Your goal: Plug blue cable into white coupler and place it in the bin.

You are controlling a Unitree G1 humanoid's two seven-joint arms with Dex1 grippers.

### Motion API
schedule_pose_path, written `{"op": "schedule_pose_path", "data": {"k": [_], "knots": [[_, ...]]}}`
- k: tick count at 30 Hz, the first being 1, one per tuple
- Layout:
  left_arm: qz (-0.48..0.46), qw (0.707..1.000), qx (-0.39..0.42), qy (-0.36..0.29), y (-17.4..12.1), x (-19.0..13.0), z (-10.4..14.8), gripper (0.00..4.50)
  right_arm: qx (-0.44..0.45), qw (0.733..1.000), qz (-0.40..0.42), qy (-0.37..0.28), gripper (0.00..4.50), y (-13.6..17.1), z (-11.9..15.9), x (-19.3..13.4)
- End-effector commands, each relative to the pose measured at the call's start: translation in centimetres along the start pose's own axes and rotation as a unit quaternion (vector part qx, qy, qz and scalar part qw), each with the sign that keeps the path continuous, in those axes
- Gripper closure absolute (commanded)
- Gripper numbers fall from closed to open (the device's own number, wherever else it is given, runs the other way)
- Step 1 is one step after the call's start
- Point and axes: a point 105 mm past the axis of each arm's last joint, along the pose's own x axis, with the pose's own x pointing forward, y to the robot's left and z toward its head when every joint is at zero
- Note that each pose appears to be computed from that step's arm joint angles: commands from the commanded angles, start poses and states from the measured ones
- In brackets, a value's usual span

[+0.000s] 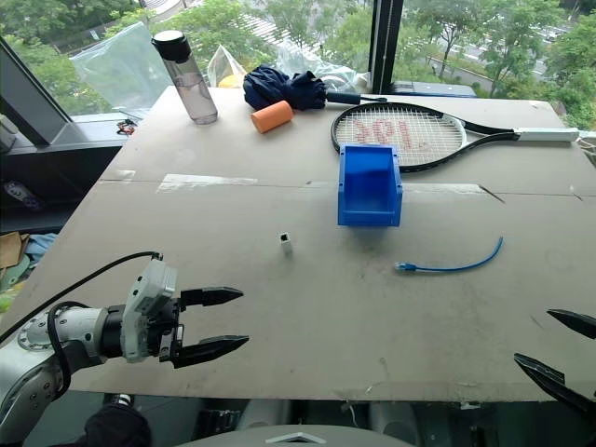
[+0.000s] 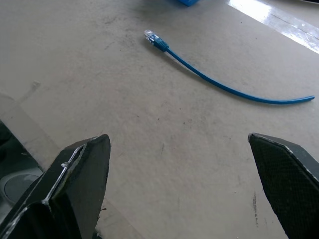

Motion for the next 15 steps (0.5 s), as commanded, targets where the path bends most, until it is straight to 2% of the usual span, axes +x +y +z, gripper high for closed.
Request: {"op": "schedule_pose_path", "data": {"k": [1, 3, 4, 6, 10, 15], "knots": [[-0.001, 0.999, 0.031, -0.024, -0.3, 0.3, 1.1, 0.02, -0.037, 0.999, -0.004, -0.03, 0.0, -0.5, 2.7, 2.0], [-0.006, 0.998, 0.047, -0.04, -0.9, 0.9, 1.8, 0.02, -0.046, 0.997, 0.015, -0.056, 0.0, -0.2, 5.1, 5.2], [-0.008, 0.998, 0.055, -0.042, -1.1, 1.1, 1.9, 0.02, -0.05, 0.997, 0.026, -0.049, 0.0, 0.1, 5.6, 6.2], [-0.024, 0.996, 0.071, -0.042, -1.6, 1.8, 2.2, 0.02, -0.059, 0.997, 0.055, -0.016, 0.0, -0.1, 6.0, 9.2], [-0.037, 0.995, 0.086, -0.041, -2.1, 2.4, 2.5, 0.02, -0.063, 0.994, 0.085, -0.001, 0.0, -0.4, 6.8, 12.0], [-0.042, 0.993, 0.098, -0.052, -3.5, 3.2, 3.6, 0.02, -0.101, 0.984, 0.136, 0.062, 0.0, -1.0, 5.8, 17.2]]}}
